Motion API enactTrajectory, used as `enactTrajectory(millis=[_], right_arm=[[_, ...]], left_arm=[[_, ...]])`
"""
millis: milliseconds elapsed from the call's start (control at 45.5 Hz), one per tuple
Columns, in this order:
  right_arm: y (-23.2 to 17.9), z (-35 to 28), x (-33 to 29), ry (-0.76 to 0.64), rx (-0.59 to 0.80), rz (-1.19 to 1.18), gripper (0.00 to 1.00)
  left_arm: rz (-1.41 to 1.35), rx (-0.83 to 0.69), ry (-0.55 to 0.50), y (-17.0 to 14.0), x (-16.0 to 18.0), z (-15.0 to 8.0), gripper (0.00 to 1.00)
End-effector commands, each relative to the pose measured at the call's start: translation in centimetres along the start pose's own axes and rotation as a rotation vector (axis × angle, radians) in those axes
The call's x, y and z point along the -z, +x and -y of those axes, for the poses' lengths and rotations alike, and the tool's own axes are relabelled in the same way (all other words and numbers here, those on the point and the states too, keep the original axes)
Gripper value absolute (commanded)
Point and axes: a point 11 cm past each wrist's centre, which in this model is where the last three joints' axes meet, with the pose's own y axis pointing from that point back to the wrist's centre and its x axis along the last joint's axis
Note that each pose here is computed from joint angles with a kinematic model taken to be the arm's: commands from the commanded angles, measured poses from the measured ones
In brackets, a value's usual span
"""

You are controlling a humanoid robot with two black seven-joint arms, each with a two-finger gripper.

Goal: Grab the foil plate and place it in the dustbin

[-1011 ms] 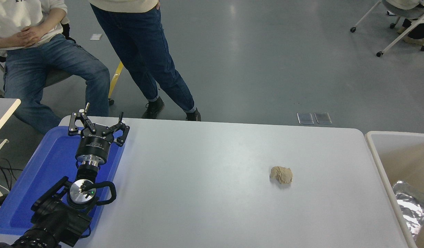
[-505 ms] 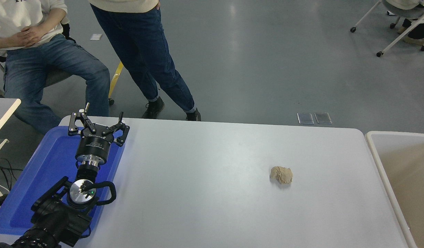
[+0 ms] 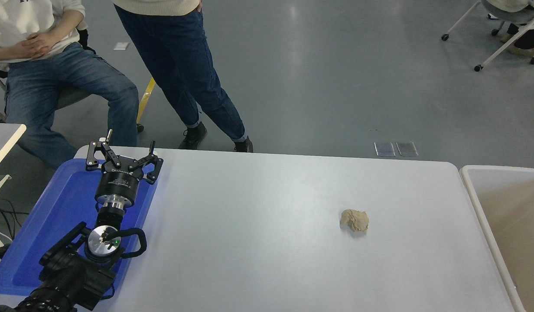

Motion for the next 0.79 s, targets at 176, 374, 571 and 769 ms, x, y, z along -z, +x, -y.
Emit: enactTrajectory(millis=[176, 374, 571, 769], right_arm=[[-0.4, -4.2, 3.2, 0.101, 0.216, -0.063, 1.0], [0.8, -6.6, 5.4, 0.124, 0.305, -0.208, 1.0], [3.1, -8.9, 7.8, 0.124, 0.498, -0.317, 1.0], [4.1, -11.4, 8.5, 0.085, 0.704, -0.404, 1.0]], left_arm=[[0.0, 0.001, 0.0, 0.0, 0.0, 0.0, 1.0], [0.0, 0.0, 0.0, 0.0, 0.0, 0.0, 1.0], [0.0, 0.003, 0.003, -0.1, 0.0, 0.1, 1.0], [0.001, 0.002, 0.003, 0.0, 0.1, 0.0, 1.0]])
